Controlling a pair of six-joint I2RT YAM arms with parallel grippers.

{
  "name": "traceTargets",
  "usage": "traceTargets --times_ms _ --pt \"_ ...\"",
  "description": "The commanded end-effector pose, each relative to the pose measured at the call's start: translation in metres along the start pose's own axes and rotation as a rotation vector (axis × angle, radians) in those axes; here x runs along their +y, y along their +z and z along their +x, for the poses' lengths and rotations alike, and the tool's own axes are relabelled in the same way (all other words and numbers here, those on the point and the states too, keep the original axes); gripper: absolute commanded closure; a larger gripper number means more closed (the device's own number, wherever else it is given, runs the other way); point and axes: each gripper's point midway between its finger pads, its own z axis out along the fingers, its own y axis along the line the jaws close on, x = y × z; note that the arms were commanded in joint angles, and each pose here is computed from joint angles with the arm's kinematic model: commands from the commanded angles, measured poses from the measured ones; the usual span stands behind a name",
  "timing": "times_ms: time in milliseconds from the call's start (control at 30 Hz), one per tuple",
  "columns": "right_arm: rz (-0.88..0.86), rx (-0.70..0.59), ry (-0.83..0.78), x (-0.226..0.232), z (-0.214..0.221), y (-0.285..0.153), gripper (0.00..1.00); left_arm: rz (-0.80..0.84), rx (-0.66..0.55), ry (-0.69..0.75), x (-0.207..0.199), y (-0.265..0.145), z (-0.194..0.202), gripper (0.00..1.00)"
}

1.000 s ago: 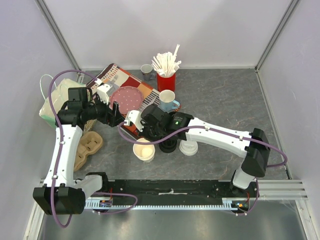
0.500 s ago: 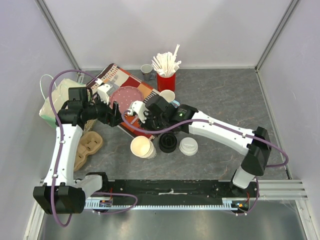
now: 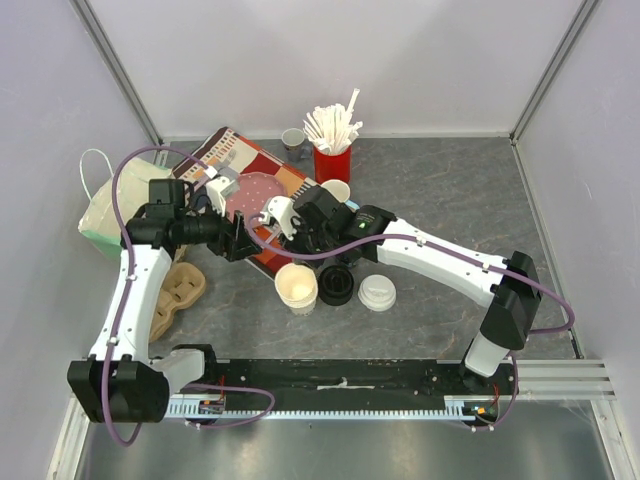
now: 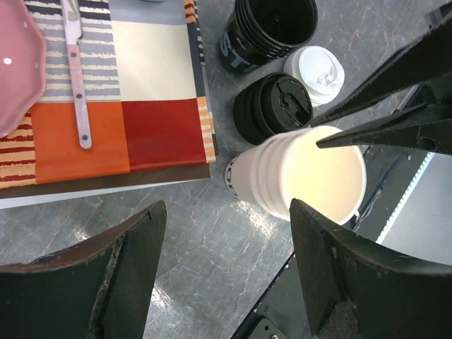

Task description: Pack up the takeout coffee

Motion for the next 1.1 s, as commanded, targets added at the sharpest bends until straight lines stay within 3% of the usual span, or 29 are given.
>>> traceTargets --times_ms 0,133,367,767,967,1067 --pt "-0.002 -0.041 -0.018 0.002 -0.013 -0.009 0.70 0.089 -0.001 0.050 -0.016 0.007 0.003 0.23" --pt "-0.027 -0.044 -0.028 0.006 -0.013 -0.011 0.50 0.141 -0.011 0.075 -0.020 0.014 0.010 0.20" --pt "-0.001 0.032 -0.003 0.000 0.008 0.006 0.36 0.163 -0.029 0.145 -0.013 0.024 0.014 0.16" --pt "-0.072 0.050 -0.007 0.014 0.016 0.009 0.43 0.211 -0.044 0.187 -0.021 0.025 0.024 0.14" --pt "-0.081 0.097 -0.008 0.014 0.030 0.019 0.52 0.248 -0.042 0.200 -0.028 0.026 0.037 0.14" --pt "-0.089 0.092 -0.012 0.015 0.029 0.018 0.62 0.284 -0.054 0.237 -0.036 0.024 0.041 0.12"
